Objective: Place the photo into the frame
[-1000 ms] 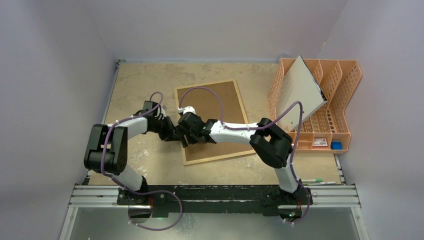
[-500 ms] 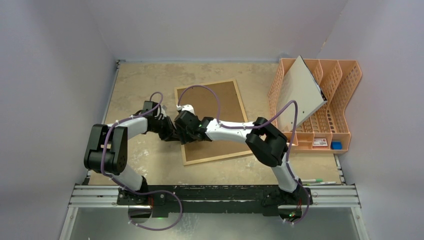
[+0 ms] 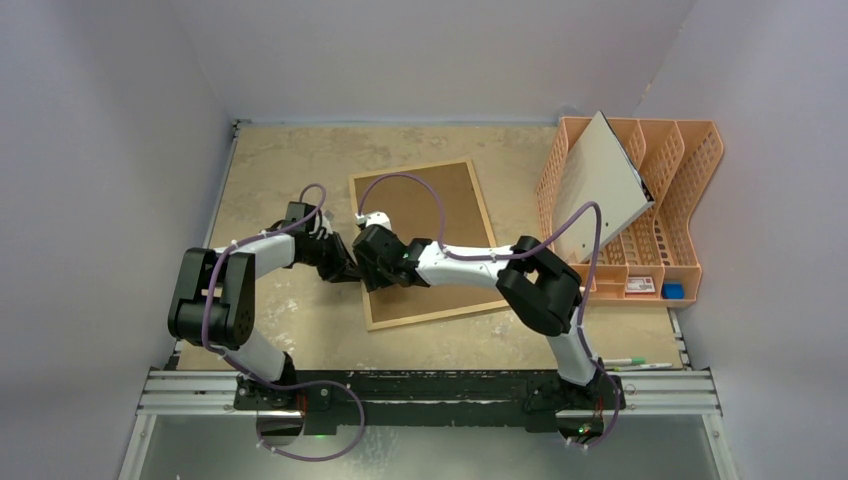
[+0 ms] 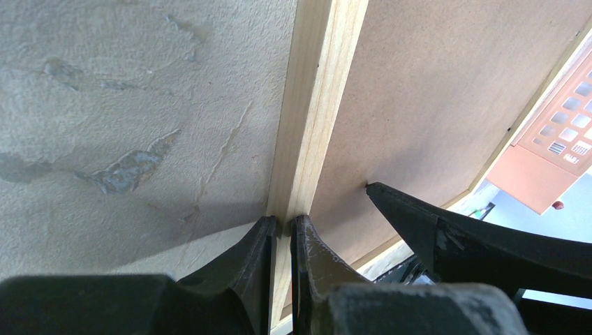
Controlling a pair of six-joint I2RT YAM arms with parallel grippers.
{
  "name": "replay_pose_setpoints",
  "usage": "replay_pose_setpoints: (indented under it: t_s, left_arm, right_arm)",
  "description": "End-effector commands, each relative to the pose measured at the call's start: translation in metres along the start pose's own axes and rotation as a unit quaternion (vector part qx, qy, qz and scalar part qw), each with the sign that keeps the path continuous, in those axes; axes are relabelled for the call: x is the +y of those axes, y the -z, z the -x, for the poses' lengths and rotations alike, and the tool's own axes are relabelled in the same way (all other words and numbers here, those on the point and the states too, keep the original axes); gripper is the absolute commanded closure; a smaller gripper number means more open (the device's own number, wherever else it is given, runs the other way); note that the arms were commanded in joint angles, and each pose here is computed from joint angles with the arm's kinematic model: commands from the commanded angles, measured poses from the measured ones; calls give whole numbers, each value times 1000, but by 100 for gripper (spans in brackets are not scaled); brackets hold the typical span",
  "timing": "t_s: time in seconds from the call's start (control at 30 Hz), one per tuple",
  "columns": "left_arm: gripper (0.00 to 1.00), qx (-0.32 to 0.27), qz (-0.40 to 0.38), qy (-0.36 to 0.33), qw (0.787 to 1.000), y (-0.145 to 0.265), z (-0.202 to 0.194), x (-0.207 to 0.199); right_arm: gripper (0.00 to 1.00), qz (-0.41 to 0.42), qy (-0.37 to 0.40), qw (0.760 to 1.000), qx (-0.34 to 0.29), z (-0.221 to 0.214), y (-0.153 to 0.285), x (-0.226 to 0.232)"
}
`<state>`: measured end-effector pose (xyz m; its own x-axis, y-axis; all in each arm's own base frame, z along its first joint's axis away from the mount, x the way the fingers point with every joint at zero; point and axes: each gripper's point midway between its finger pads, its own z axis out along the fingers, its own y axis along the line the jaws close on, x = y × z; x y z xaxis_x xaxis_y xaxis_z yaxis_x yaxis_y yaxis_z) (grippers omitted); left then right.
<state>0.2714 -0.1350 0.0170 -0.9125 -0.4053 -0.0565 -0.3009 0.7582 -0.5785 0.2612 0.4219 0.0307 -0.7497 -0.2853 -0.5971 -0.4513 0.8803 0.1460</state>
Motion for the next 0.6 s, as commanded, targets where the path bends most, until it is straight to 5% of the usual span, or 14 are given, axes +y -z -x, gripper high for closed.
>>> replay_pose_setpoints:
  t_s: [0.0,0.57]
  left_arm:
    - [93,14,135,15,991,-9,-18,67]
    - [93,14,136,15,991,-9,-18,67]
  right_arm:
    - [41,-24,22,998,56,-32,2,-17]
    - [43,-43,26,996,68,-40,-17,-19]
